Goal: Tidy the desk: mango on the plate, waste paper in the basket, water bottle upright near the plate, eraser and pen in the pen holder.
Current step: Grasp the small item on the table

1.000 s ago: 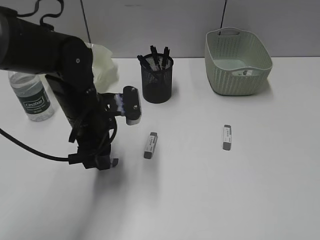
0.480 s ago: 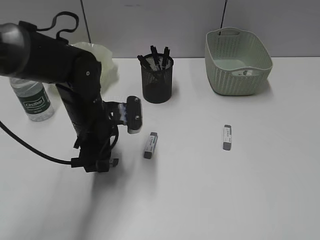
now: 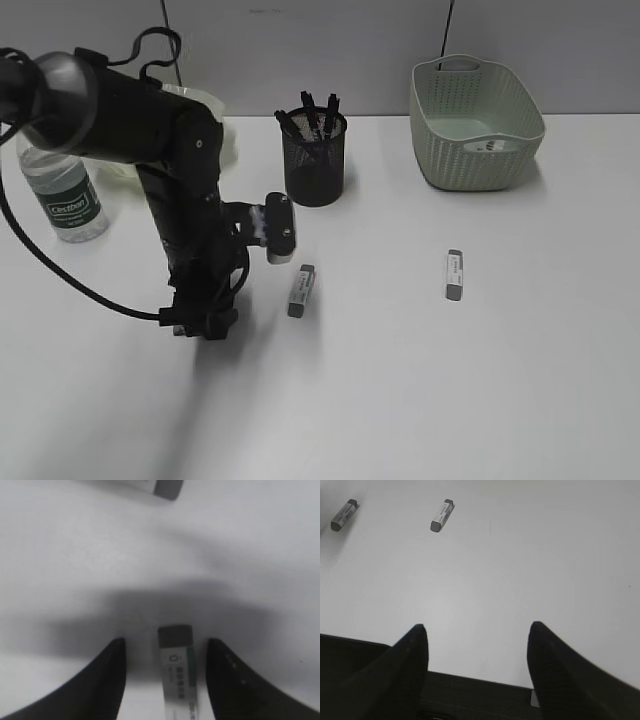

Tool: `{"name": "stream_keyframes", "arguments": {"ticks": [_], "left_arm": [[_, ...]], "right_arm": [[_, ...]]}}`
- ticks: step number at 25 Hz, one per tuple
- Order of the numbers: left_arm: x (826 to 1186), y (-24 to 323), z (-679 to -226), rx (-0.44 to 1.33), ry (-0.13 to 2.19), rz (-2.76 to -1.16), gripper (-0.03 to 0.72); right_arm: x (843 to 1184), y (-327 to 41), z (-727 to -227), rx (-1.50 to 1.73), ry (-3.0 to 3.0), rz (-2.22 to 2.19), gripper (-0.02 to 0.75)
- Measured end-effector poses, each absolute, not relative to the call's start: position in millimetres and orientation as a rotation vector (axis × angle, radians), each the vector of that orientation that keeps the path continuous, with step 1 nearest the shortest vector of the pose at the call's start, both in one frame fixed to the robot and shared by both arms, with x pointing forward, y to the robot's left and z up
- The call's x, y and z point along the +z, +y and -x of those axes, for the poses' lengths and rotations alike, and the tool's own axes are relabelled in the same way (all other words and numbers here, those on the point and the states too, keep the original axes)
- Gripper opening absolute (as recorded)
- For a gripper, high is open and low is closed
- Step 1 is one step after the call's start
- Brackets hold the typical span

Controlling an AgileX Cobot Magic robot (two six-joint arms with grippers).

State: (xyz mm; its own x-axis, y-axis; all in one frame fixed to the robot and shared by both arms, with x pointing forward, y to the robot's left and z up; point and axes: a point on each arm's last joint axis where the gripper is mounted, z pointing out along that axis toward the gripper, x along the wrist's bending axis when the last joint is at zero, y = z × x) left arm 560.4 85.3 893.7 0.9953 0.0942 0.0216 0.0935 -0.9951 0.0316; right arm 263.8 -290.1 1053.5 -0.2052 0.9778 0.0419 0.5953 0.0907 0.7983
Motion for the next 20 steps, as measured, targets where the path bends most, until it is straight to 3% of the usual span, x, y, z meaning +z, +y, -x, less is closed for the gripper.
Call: {"name": "stream_keyframes", "arguments": {"ticks": [3, 9, 15, 20], "left_arm": [[892.6, 84.7, -561.2, 0.036, 0.147, -3.107, 0.345], [892.8, 84.4, -563.5, 0.048, 0.161, -3.091, 0.157], [898.9, 82.0, -559.4, 0.004, 0.208, -3.066, 0.157], [940.7, 69.4, -572.6, 0.147, 0.266, -2.939, 0.157]], "right_arm": [[1053.5, -290.1, -263.8, 0.967, 1.859, -1.542, 0.496], [1053.5, -290.1, -263.8, 0.967, 1.859, -1.542, 0.496], [1053.5, -290.1, -263.8, 0.967, 1.859, -1.542, 0.497], [1053.5, -290.1, -263.8, 0.967, 1.859, -1.542, 0.497]]}}
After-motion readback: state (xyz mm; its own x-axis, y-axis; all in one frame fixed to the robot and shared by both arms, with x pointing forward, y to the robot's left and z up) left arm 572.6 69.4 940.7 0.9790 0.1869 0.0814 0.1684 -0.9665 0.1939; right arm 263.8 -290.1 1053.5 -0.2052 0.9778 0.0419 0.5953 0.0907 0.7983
